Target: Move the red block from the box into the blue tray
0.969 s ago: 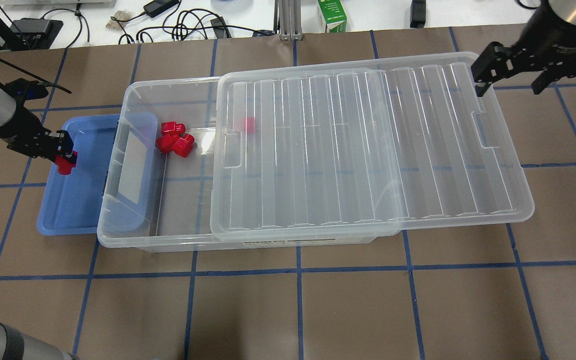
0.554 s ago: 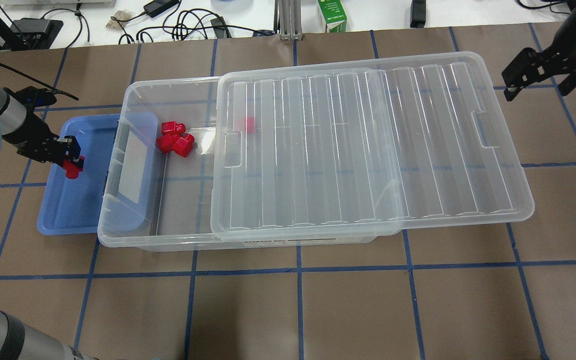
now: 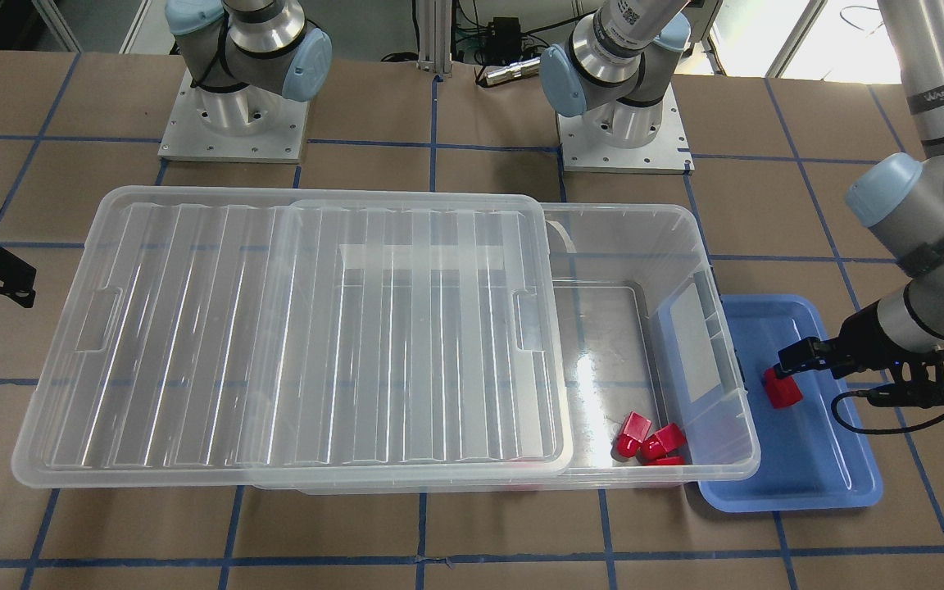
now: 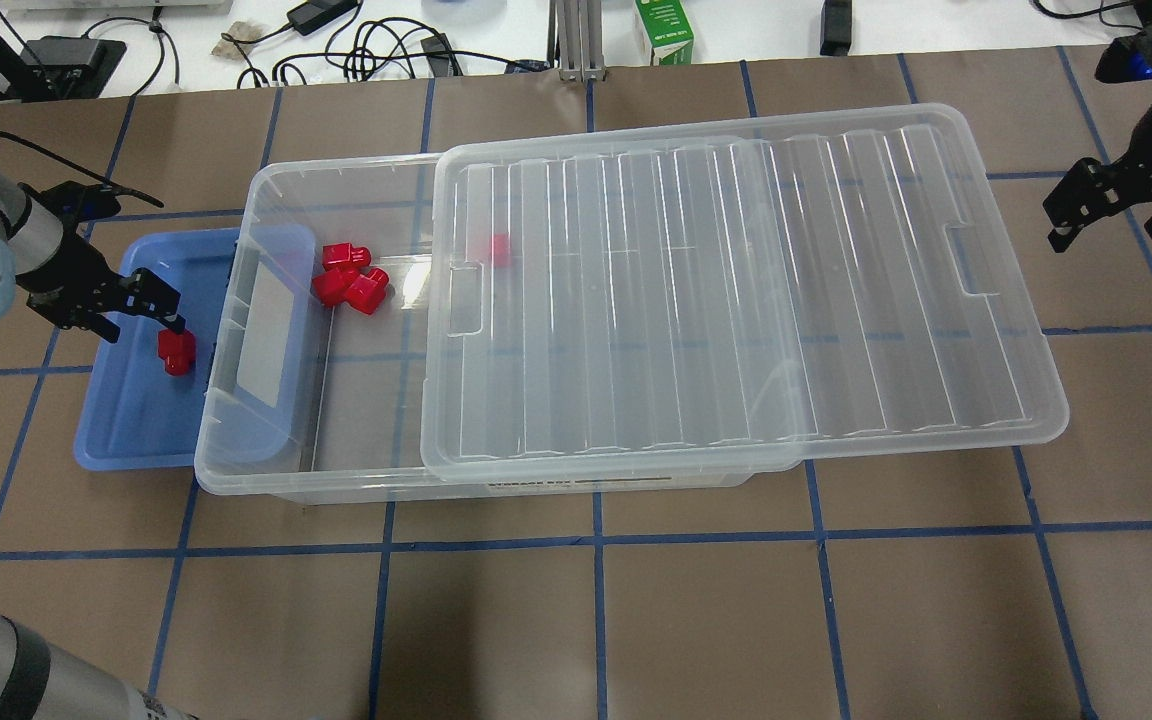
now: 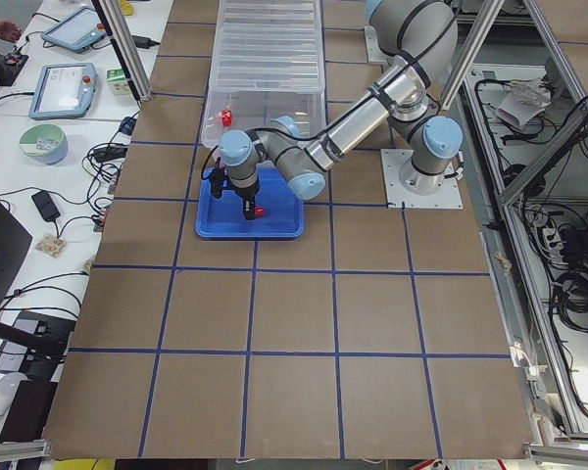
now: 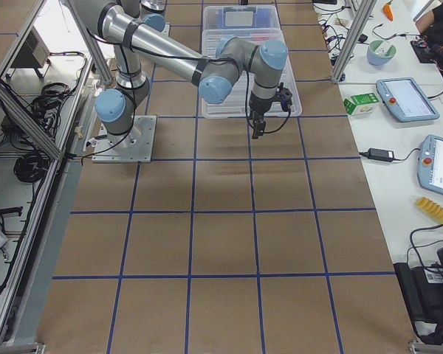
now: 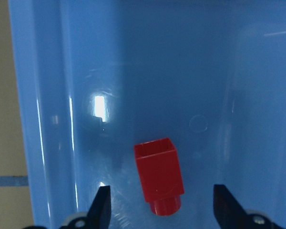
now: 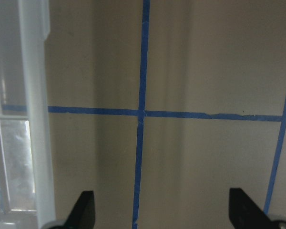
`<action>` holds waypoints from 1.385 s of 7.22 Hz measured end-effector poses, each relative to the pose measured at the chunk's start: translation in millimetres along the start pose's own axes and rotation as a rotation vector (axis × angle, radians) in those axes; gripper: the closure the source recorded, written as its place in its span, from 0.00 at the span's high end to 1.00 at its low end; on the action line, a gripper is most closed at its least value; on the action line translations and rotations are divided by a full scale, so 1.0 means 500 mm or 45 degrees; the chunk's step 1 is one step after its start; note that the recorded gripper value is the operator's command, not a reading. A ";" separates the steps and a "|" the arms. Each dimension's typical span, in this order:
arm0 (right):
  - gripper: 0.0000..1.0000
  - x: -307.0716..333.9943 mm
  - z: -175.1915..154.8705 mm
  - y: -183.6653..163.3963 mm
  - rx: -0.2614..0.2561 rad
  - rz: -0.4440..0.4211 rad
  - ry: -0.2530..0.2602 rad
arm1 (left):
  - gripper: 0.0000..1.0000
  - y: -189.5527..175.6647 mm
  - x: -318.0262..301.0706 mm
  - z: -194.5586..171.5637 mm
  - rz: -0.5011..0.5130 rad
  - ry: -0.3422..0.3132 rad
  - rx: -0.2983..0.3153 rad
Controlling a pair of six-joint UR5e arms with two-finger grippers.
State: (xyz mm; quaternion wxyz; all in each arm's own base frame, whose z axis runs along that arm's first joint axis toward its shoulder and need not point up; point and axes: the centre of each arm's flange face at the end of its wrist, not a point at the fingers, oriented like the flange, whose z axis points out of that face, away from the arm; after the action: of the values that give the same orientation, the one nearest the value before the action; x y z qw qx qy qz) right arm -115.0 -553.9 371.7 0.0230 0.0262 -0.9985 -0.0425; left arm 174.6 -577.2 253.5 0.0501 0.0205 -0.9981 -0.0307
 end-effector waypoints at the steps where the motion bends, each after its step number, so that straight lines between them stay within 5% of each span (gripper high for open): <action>1: 1.00 0.000 0.015 0.003 -0.006 0.006 -0.006 | 1.00 0.002 0.020 -0.094 -0.009 0.008 -0.017; 4: 1.00 -0.022 0.037 0.006 -0.015 0.009 -0.049 | 1.00 0.028 0.273 -0.331 -0.020 -0.043 0.004; 6: 1.00 -0.054 0.062 0.011 -0.020 0.022 -0.108 | 1.00 0.083 0.483 -0.389 0.060 -0.129 0.052; 10: 1.00 -0.216 0.058 -0.009 -0.019 0.077 -0.096 | 1.00 0.156 0.565 -0.438 0.107 -0.140 0.085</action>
State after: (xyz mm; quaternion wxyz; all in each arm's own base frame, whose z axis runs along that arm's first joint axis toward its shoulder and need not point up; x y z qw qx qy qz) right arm -8.3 -550.0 337.6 -0.0133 -0.0059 -0.9986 -0.0500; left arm -87.0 -525.0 503.8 -0.0043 -0.0214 -0.9998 0.0037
